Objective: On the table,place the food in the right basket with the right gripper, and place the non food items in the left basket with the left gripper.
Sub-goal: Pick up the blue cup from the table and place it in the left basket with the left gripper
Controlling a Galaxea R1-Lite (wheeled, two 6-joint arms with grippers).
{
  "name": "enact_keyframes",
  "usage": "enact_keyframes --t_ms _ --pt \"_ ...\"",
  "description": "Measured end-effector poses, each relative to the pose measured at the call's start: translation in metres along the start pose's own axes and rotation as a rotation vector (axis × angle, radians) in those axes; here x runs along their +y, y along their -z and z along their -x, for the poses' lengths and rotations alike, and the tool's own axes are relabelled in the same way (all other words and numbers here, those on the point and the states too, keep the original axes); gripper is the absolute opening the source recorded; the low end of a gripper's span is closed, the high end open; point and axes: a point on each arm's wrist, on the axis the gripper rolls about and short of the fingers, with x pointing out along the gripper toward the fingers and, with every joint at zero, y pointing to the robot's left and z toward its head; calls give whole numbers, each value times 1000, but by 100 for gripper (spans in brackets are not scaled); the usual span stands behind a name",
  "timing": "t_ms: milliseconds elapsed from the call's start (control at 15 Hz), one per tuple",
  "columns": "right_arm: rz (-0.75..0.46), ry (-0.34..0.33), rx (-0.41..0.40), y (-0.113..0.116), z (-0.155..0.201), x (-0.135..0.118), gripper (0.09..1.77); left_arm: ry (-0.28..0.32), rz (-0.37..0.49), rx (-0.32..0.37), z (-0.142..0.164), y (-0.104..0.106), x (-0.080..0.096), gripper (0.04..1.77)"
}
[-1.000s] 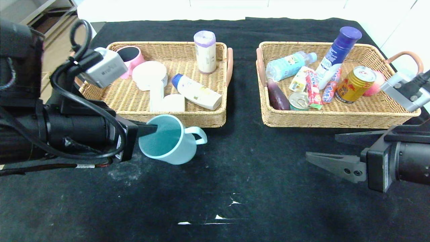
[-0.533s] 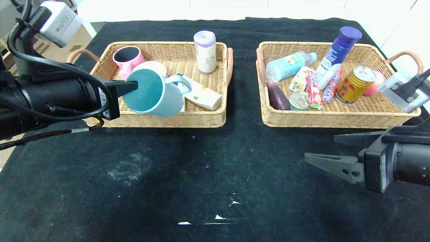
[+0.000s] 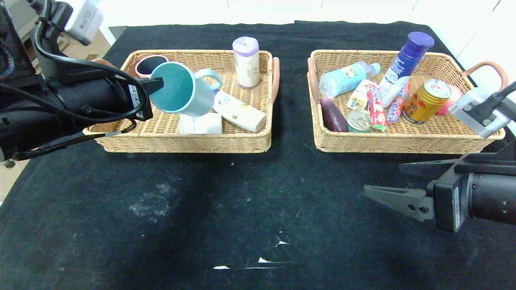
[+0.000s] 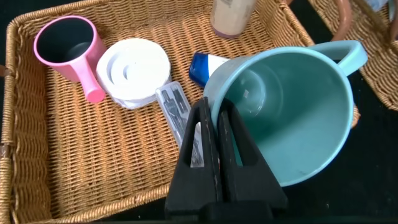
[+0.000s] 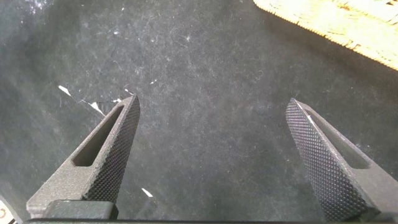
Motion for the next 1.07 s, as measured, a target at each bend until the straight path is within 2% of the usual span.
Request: enact_keyframes --t_ms 200,467,667,867,1067 --pt "-1 4 -8 -1 -2 -1 171 -4 0 13 -10 3 1 14" --pt "-3 9 -12 -1 -2 -2 171 -11 1 -19 -22 4 2 14" --pt "-3 9 -11 -1 -2 -2 171 -8 0 -12 -27 7 2 64" --pt "-4 9 -10 0 -2 -2 171 -5 -2 -9 -29 8 1 99" --pt "-3 9 -9 0 -2 -2 171 -7 -2 -7 -29 8 1 122"
